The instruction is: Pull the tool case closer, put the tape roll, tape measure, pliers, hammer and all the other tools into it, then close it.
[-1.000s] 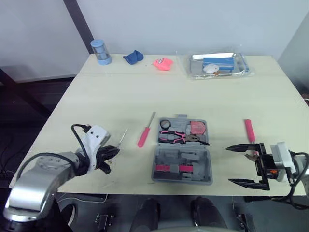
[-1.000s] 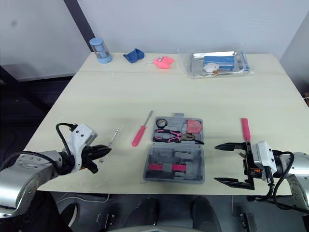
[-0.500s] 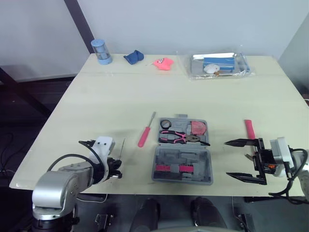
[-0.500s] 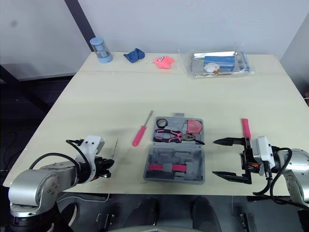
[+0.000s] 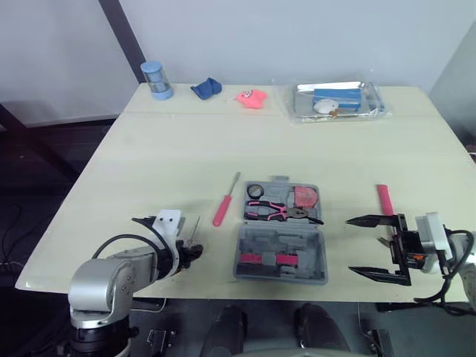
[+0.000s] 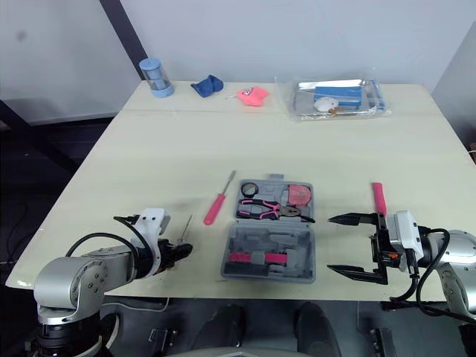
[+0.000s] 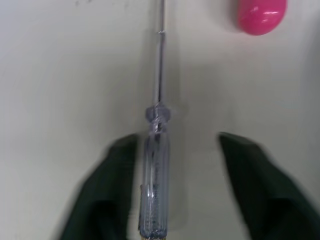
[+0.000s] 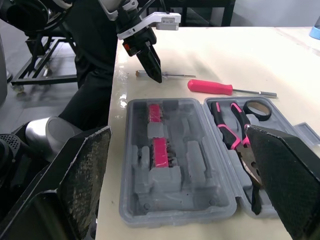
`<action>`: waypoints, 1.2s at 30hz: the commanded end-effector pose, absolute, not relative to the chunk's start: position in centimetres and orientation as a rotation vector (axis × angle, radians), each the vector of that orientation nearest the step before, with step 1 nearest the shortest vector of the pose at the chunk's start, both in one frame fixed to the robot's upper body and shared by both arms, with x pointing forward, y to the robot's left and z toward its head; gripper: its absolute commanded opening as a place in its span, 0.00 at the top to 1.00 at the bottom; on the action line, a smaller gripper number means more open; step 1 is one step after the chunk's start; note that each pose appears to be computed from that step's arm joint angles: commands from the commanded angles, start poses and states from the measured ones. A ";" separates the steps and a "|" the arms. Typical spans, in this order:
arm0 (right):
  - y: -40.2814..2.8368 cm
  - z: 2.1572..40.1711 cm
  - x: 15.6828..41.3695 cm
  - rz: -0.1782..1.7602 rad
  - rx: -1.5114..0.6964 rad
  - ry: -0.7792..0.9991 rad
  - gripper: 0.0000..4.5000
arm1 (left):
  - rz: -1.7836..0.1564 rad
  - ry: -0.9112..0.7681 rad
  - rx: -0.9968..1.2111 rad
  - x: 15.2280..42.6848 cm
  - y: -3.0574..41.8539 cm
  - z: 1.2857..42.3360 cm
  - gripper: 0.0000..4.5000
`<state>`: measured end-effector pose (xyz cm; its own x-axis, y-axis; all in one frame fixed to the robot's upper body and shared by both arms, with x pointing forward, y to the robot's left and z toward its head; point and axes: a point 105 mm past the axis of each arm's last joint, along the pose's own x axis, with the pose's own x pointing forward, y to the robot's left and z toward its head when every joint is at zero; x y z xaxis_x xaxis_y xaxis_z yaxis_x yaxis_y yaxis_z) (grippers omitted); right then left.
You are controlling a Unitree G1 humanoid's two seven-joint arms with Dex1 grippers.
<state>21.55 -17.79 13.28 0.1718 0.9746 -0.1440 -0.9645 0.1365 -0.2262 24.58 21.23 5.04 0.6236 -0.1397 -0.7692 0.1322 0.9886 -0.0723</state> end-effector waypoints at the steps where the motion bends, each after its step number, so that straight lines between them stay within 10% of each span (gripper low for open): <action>1: -17.5 13.8 21.3 1.411 -0.310 -0.065 0.00 | -0.095 0.854 0.048 24.3 22.5 5.4 0.01; 15: -17.7 13.8 21.5 1.407 -0.324 -0.057 0.00 | -0.171 0.470 0.120 25.2 21.4 4.9 0.01; 36: -18.1 14.0 21.7 1.395 -0.347 -0.058 0.00 | -0.166 0.424 0.046 22.8 21.9 1.2 0.01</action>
